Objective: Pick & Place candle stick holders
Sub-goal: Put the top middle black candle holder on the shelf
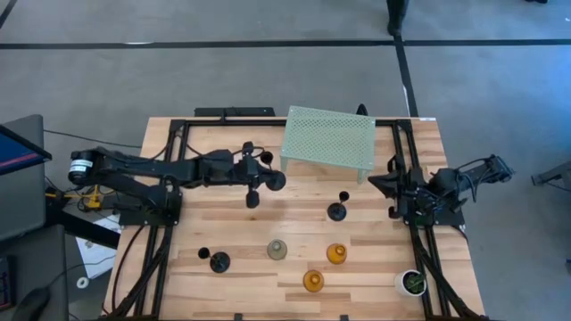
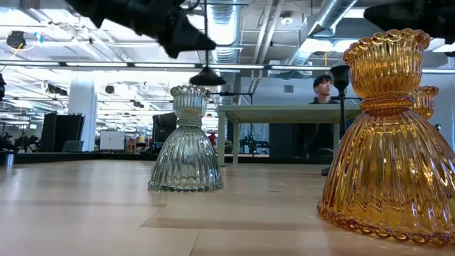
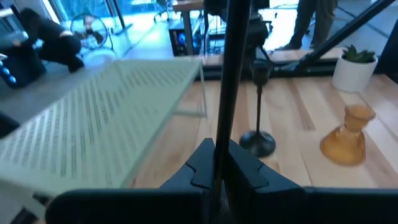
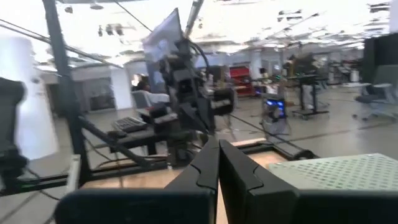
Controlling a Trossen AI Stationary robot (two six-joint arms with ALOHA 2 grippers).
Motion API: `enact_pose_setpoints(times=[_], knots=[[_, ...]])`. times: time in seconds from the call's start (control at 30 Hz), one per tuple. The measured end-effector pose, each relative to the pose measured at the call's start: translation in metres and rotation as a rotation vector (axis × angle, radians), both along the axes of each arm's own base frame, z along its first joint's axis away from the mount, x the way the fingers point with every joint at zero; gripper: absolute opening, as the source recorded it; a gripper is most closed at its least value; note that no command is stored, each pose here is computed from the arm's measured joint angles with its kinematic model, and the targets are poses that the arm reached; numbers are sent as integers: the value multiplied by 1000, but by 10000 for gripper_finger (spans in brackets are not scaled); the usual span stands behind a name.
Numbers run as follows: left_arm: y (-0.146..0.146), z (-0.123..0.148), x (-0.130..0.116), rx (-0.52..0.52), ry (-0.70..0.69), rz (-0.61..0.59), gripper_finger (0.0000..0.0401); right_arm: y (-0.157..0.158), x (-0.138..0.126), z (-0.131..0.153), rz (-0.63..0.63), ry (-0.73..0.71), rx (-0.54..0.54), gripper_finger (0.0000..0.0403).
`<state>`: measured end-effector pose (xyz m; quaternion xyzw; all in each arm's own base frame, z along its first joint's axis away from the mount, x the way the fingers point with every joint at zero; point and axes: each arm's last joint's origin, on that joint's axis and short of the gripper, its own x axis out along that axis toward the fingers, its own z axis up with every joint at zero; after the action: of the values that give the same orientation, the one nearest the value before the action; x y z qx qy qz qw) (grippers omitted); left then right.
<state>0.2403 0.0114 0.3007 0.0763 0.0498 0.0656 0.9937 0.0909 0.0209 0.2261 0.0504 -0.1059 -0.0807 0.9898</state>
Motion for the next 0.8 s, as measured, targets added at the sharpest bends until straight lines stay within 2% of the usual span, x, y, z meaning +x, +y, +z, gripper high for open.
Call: enact_pose_setpoints(times=[0.2,0.4,0.5,0.63,0.8], knots=[[0,8,11,11,-4,-1,15,4,25,19,-48,68,-24,0],[1,4,22,10,24,-1,15,9,66,45,-105,145,-55,0],[1,3,23,9,30,-1,15,11,87,58,-110,181,-115,0],[1,5,23,10,22,-1,15,15,117,70,-48,230,-249,0],[1,5,23,10,23,-1,15,13,152,82,-86,264,-256,0]])
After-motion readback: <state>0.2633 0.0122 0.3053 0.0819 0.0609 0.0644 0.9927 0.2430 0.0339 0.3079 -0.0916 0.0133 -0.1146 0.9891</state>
